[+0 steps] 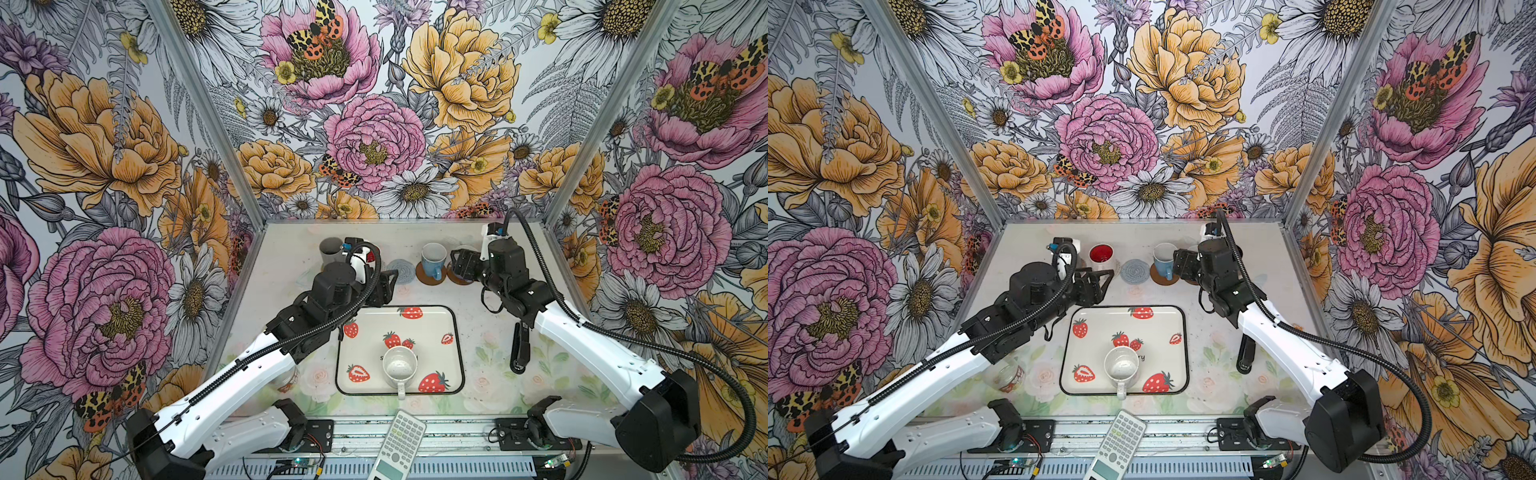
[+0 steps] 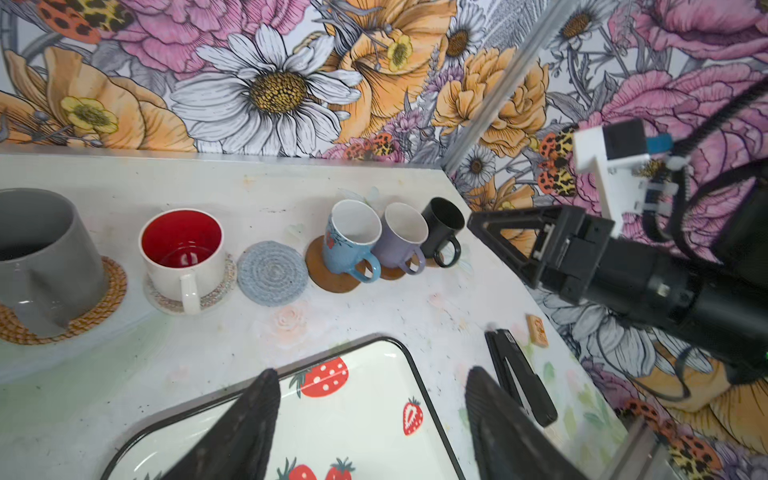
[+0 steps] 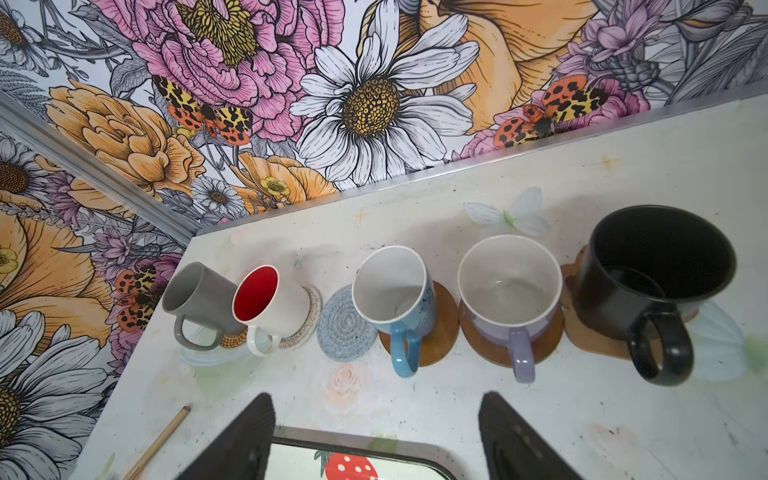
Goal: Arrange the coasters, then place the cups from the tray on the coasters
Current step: 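Lower the left gripper into the white speckled mug rim and close it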
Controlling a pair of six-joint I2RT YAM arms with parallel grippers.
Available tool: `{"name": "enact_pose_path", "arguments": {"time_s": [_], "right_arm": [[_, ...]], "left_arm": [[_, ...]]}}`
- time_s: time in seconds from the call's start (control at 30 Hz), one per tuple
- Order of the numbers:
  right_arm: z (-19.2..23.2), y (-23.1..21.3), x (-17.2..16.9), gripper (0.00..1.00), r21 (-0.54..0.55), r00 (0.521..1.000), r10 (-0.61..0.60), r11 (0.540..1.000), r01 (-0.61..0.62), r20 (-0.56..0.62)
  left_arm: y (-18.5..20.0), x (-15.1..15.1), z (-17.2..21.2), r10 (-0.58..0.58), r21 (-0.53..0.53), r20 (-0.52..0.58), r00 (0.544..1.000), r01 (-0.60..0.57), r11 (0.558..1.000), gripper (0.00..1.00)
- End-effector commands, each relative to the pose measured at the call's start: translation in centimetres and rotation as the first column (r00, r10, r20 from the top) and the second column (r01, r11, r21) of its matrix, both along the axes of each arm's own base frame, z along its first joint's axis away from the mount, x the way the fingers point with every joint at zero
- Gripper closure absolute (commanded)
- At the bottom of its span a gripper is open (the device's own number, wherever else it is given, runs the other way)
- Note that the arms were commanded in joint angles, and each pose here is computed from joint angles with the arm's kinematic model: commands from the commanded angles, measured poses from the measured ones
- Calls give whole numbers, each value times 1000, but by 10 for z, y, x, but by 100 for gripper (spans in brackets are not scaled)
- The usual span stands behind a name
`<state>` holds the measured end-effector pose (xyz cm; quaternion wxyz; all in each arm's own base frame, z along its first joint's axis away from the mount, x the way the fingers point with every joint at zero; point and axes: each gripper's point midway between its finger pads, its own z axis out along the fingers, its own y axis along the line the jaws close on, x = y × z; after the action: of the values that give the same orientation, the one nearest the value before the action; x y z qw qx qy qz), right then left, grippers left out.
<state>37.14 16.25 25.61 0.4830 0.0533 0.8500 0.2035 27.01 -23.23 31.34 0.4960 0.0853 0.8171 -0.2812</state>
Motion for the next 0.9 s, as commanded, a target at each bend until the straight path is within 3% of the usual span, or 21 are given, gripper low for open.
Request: {"name": "enact_pose_path", "arguments": {"time_s": [0.0, 0.3, 0.5, 0.87], "right_arm": [[17, -4, 0, 17, 25, 998, -24, 999, 22, 65], [16, -12, -4, 11, 28, 996, -44, 999, 42, 81], [11, -18, -6, 9, 22, 995, -62, 998, 60, 81], [6, -19, -4, 9, 19, 995, -70, 997, 69, 72]], "left_arm": [[-2, -21, -31, -56, 136, -100, 993, 70, 988, 27], [-15, -77, -105, -130, 290, -357, 925, 242, 926, 22], [-7, -111, -130, -116, 360, -456, 883, 302, 883, 18], [-4, -161, -167, -99, 369, -576, 811, 367, 854, 14]]}}
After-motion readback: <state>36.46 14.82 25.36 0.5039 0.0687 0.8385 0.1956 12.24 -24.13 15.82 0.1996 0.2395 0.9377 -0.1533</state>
